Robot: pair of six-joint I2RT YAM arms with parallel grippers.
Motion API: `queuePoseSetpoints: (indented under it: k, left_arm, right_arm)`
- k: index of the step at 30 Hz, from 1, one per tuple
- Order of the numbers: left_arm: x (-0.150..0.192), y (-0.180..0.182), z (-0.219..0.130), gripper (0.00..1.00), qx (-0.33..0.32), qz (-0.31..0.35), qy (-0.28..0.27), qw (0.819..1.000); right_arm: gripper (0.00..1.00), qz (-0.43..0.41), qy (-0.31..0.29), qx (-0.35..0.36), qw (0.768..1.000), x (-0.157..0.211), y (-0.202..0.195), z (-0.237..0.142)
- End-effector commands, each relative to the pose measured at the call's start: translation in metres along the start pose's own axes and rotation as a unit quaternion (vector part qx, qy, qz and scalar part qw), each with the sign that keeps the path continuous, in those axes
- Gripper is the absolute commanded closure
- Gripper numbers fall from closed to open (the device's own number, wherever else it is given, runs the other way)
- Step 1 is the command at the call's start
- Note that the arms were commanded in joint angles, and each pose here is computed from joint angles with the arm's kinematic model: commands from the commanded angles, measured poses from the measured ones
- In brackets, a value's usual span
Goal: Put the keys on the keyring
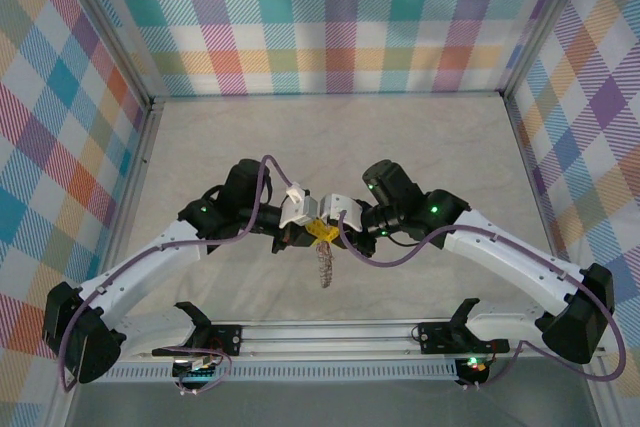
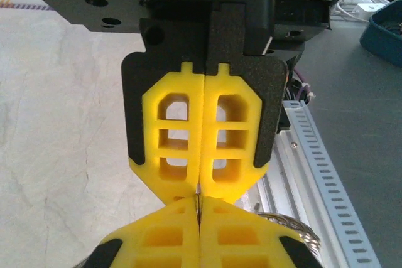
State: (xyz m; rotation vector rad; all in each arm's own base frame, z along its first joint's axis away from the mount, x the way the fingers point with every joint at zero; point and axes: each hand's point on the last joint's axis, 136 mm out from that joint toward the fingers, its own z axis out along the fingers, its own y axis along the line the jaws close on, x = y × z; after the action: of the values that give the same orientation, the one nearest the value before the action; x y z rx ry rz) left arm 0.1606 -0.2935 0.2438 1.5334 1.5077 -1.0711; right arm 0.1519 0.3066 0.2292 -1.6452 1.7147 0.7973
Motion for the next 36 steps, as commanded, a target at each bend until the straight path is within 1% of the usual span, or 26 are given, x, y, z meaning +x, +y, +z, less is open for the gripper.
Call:
queuePoseSetpoints:
  k: [1, 8, 12, 13, 14, 15, 17, 19, 24, 27, 28, 32, 34, 36]
  left_arm:
    - [0.0, -0.011, -0.002, 1.0, 0.02, 0.012, 0.011, 1.0]
    - [0.004, -0.017, -0.004, 1.0, 0.03, 0.022, 0.024, 0.999]
    - [0.008, -0.02, -0.005, 1.0, 0.039, 0.017, 0.033, 0.999]
    - [0.007, -0.021, -0.005, 1.0, 0.042, 0.019, 0.031, 0.998]
    - [0.005, -0.021, -0.005, 1.0, 0.04, 0.019, 0.028, 0.999]
    - [0.003, -0.02, -0.006, 1.0, 0.037, 0.02, 0.023, 0.999]
    - [-0.004, -0.018, -0.008, 1.0, 0.027, 0.026, 0.011, 0.999]
    - [-0.013, -0.016, -0.01, 1.0, 0.018, 0.032, -0.006, 0.999]
    - [-0.032, -0.017, -0.014, 1.0, 0.018, 0.038, -0.048, 0.998]
    - [-0.035, -0.018, -0.014, 1.0, 0.022, 0.033, -0.056, 0.998]
    - [-0.039, -0.016, -0.014, 1.0, 0.021, 0.041, -0.064, 0.997]
    - [-0.044, -0.015, -0.014, 1.0, 0.019, 0.034, -0.083, 0.996]
    - [-0.047, -0.015, -0.014, 1.0, 0.021, 0.029, -0.094, 0.995]
    - [-0.047, -0.016, -0.013, 1.0, 0.025, 0.024, -0.095, 0.995]
  right_arm:
    - [1.0, -0.028, -0.059, 0.002, 0.998, -0.031, 0.0, -0.008]
    - [1.0, -0.031, -0.067, 0.021, 0.997, -0.026, 0.003, -0.018]
    - [1.0, -0.023, -0.073, 0.032, 0.997, -0.021, 0.005, -0.022]
    - [0.97, -0.019, -0.078, 0.032, 0.996, -0.021, 0.006, -0.023]
    - [0.89, -0.016, -0.082, 0.031, 0.996, -0.02, 0.007, -0.023]
    - [0.85, -0.017, -0.089, 0.027, 0.996, -0.02, 0.01, -0.023]
    - [0.8, -0.015, -0.096, 0.029, 0.995, -0.017, 0.012, -0.023]
    - [0.77, -0.011, -0.1, 0.034, 0.994, -0.013, 0.012, -0.023]
    - [0.76, 0.0, -0.106, 0.034, 0.994, -0.009, 0.015, -0.024]
    - [0.76, 0.008, -0.127, 0.017, 0.992, -0.014, 0.019, -0.022]
    - [0.76, 0.01, -0.132, 0.013, 0.991, -0.016, 0.02, -0.022]
    - [0.78, 0.012, -0.155, 0.018, 0.988, -0.023, 0.016, -0.021]
    - [0.81, 0.011, -0.168, 0.013, 0.986, -0.027, 0.016, -0.019]
    - [0.87, 0.012, -0.174, 0.005, 0.985, -0.03, 0.017, -0.016]
